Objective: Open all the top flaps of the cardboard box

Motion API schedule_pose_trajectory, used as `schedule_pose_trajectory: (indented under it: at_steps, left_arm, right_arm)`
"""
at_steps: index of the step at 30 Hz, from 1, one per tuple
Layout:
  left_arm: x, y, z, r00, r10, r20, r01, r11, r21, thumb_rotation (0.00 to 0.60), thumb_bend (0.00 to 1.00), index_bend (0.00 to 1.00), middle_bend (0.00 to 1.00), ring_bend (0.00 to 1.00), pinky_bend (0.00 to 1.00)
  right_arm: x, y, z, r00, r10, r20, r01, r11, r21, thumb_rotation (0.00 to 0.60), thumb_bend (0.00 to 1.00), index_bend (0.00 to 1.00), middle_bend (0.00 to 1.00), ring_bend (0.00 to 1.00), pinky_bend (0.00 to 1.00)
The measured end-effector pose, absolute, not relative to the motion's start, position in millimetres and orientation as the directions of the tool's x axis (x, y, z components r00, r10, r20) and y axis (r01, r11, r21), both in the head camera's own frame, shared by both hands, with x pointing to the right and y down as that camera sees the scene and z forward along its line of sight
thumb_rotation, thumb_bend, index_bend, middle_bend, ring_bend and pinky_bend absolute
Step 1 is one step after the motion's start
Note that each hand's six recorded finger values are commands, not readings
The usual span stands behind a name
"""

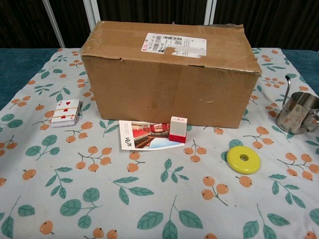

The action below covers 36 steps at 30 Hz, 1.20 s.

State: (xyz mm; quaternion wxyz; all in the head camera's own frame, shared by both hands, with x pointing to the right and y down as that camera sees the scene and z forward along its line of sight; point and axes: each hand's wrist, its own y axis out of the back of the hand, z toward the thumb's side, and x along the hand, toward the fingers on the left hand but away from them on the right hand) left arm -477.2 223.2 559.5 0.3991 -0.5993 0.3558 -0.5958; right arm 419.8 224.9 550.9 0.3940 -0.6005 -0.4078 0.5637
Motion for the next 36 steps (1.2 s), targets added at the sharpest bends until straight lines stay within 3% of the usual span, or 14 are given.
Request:
schedule_pose_trajectory:
  at_steps: [32, 34, 36]
  left_arm:
    - [-479.3, 222.3, 564.6, 0.002, -0.895, 0.445, 0.045, -0.445, -0.894, 0.600, 0.07, 0.00, 0.00, 0.00, 0.00]
    - [-479.0, 221.6, 564.6, 0.002, -0.897, 0.443, 0.050, -0.442, -0.896, 0.600, 0.09, 0.00, 0.00, 0.00, 0.00]
    - [-478.4, 220.3, 564.6, 0.002, -0.899, 0.437, 0.052, -0.436, -0.898, 0.600, 0.17, 0.00, 0.00, 0.00, 0.00]
  right_arm:
    - [419.0, 229.0, 559.7, -0.004, 0.919, -0.394, 0.059, -0.393, -0.918, 0.600, 0.22, 0.00, 0.00, 0.00, 0.25]
    - [418.7, 229.3, 560.3, -0.006, 0.918, -0.396, 0.060, -0.394, -0.917, 0.600, 0.22, 0.00, 0.00, 0.00, 0.25]
    - [419.2, 229.5, 561.4, -0.010, 0.917, -0.399, 0.062, -0.398, -0.915, 0.600, 0.22, 0.00, 0.00, 0.00, 0.25]
